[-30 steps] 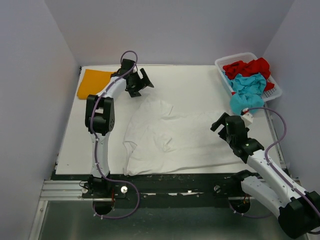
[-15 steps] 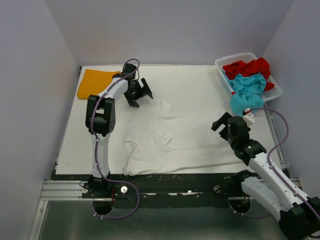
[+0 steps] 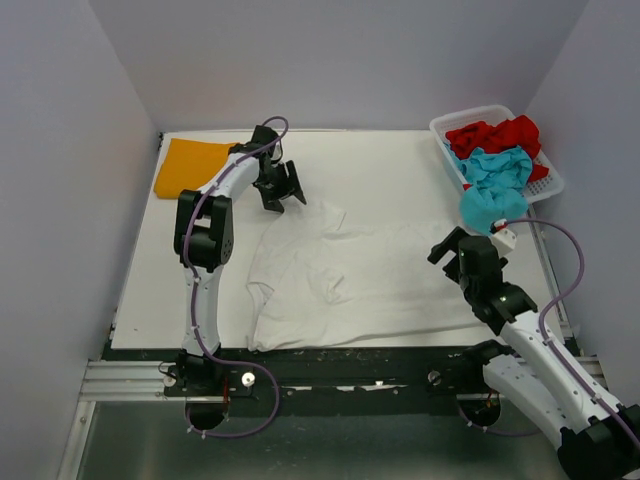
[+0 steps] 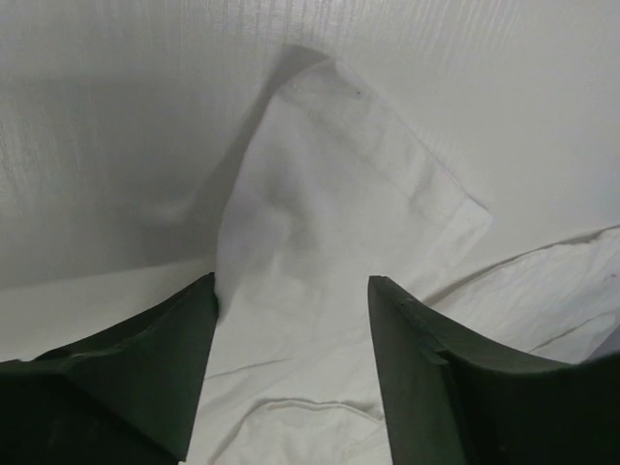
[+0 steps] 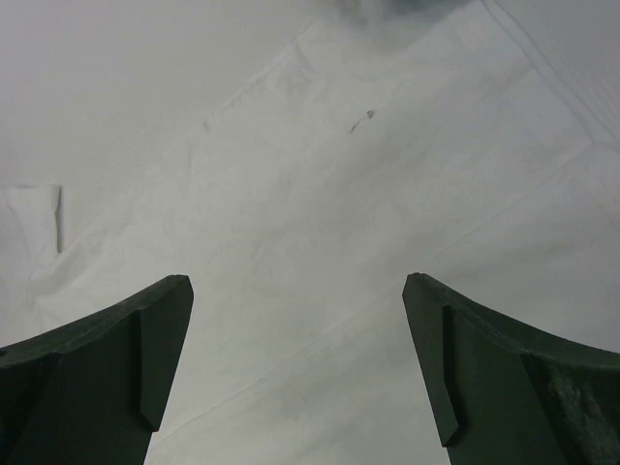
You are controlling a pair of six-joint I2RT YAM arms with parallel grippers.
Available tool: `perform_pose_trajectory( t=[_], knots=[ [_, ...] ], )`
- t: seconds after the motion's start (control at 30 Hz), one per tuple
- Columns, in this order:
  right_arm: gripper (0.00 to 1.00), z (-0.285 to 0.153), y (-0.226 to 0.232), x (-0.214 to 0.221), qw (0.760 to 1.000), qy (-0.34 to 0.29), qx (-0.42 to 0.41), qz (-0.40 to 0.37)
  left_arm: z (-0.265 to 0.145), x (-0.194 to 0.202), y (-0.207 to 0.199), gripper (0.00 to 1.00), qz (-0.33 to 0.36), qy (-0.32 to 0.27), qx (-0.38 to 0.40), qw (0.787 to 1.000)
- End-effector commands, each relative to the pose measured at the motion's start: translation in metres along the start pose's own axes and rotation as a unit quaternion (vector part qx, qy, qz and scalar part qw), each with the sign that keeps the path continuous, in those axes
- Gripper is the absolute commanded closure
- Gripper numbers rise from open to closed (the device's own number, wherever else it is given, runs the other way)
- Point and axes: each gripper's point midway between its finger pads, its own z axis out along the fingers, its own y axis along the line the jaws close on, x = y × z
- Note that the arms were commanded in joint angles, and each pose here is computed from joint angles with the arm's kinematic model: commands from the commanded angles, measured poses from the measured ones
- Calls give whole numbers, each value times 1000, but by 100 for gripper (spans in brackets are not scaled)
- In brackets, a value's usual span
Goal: Fold and stack the t-shirts
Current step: Grab the side of the flattened tshirt furthest away from the robot with both arms
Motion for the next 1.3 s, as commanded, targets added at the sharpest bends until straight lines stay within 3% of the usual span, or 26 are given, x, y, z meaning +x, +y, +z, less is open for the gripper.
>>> perform_pose_trajectory(
  t=[0.0,0.17,0.37,0.77,0.93,1.07,1.27],
  knots=[
    [0,-6,-10,-14,999,-23,26,-2,2,5,-7,42,35,24,17,999],
    [0,-11,-15,-19,999,-33,34,-5,2,6,-8,53,43,31,19,998],
    [0,-15,-16,-25,998,-44,35,3,3,19,-5,55,40,56,11,998],
    [0,-20,-15,-27,998,-46,28,7,9,11,-2,67,17,1,-120,993],
    [0,-24,-15,-30,998,-51,22,13,10,8,-4,72,3,-3,-124,992],
    [0,-27,-14,-32,998,-54,18,16,10,9,-3,100,2,-6,-126,992],
    [0,-28,-13,-32,998,-55,13,17,10,10,-4,100,19,-8,-122,992]
  ],
)
